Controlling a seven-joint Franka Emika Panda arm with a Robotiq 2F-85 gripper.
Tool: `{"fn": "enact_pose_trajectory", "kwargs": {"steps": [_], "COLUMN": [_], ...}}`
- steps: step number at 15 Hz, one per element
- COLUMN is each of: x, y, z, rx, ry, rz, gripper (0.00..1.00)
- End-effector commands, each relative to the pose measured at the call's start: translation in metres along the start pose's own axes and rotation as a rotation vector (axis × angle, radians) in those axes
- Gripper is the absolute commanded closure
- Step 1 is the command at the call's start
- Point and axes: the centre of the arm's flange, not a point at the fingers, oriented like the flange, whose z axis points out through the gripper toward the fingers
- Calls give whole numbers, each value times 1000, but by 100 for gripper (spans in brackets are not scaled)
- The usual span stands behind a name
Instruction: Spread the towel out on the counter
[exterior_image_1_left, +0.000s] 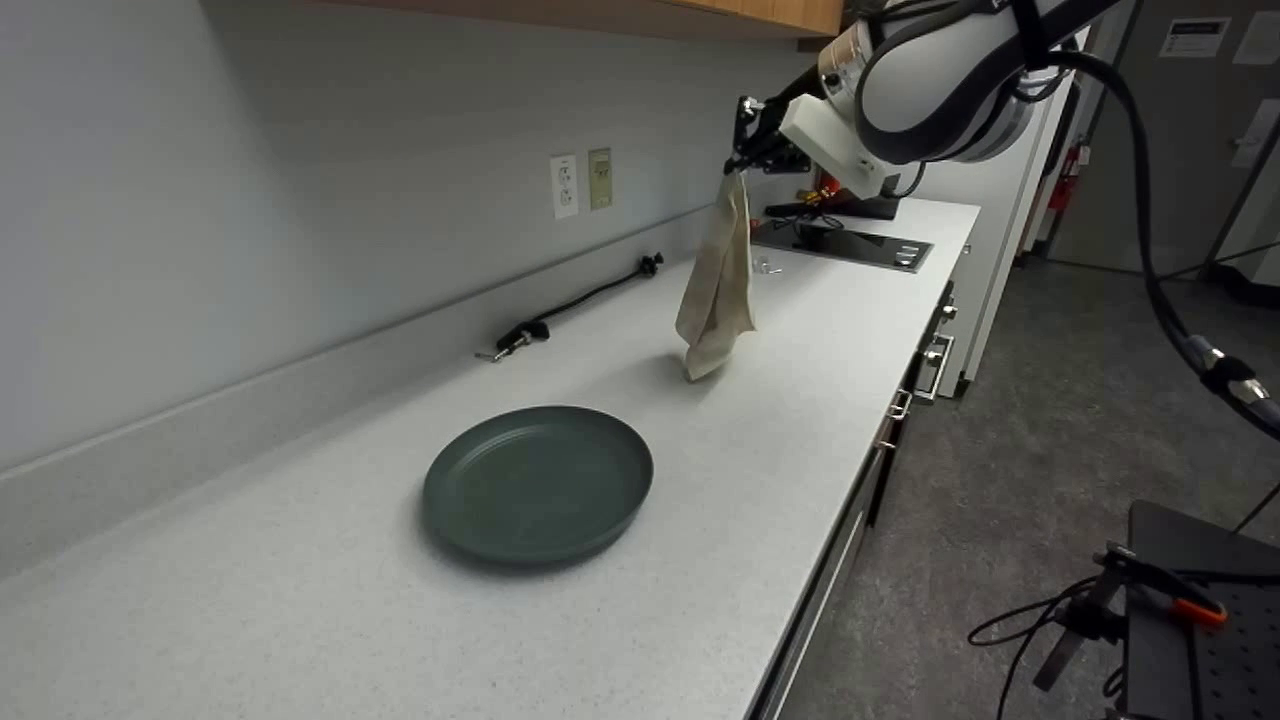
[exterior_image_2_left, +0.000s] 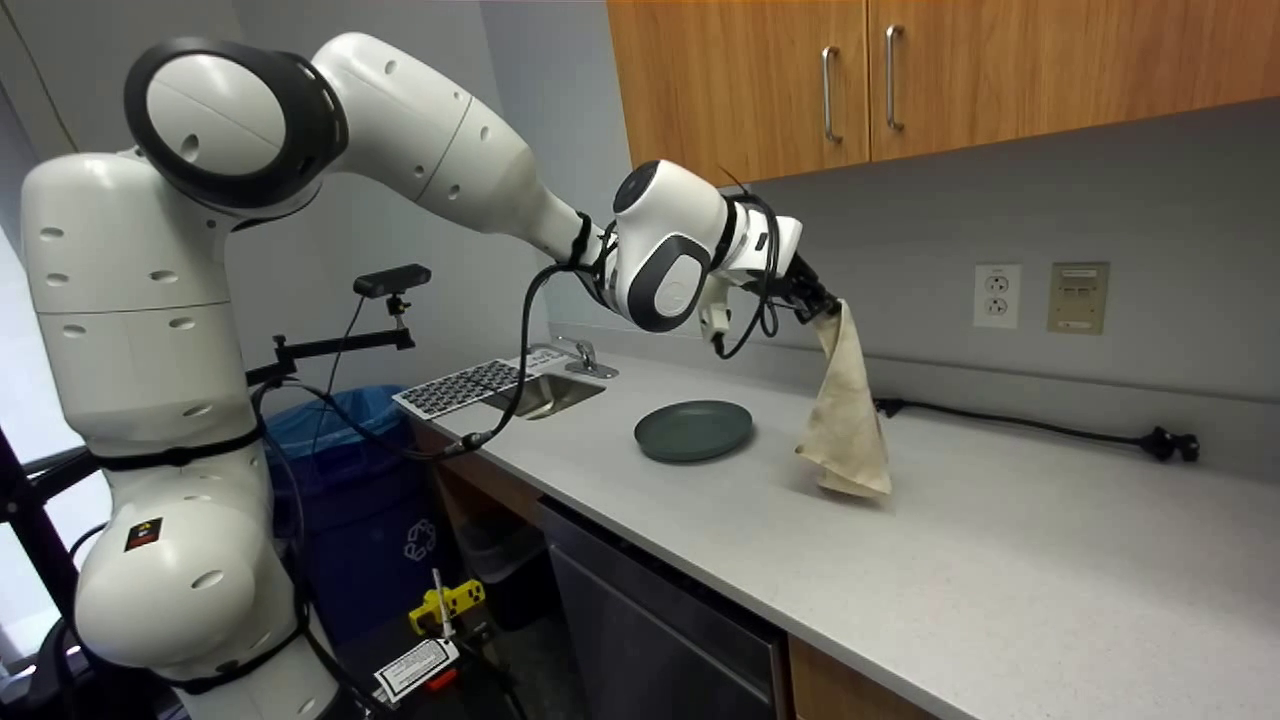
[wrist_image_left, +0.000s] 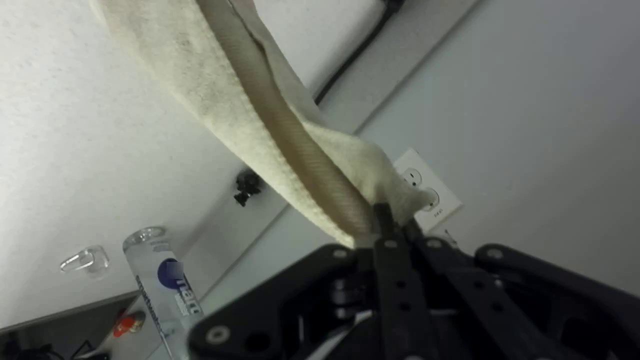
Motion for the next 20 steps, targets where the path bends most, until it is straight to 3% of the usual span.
{"fn": "enact_pose_trajectory", "kwargs": {"steps": [1, 5, 7, 12, 20], "x": [-3, -29, -58, -138, -190], "y": [-20, -14, -3, 36, 64], "z": [-2, 2, 8, 23, 32], "rx": [69, 104, 51, -127, -272], "ry": [128, 162, 99, -150, -335], "rz": [18, -17, -52, -164, -301], "gripper": [100, 100, 100, 100, 100]}}
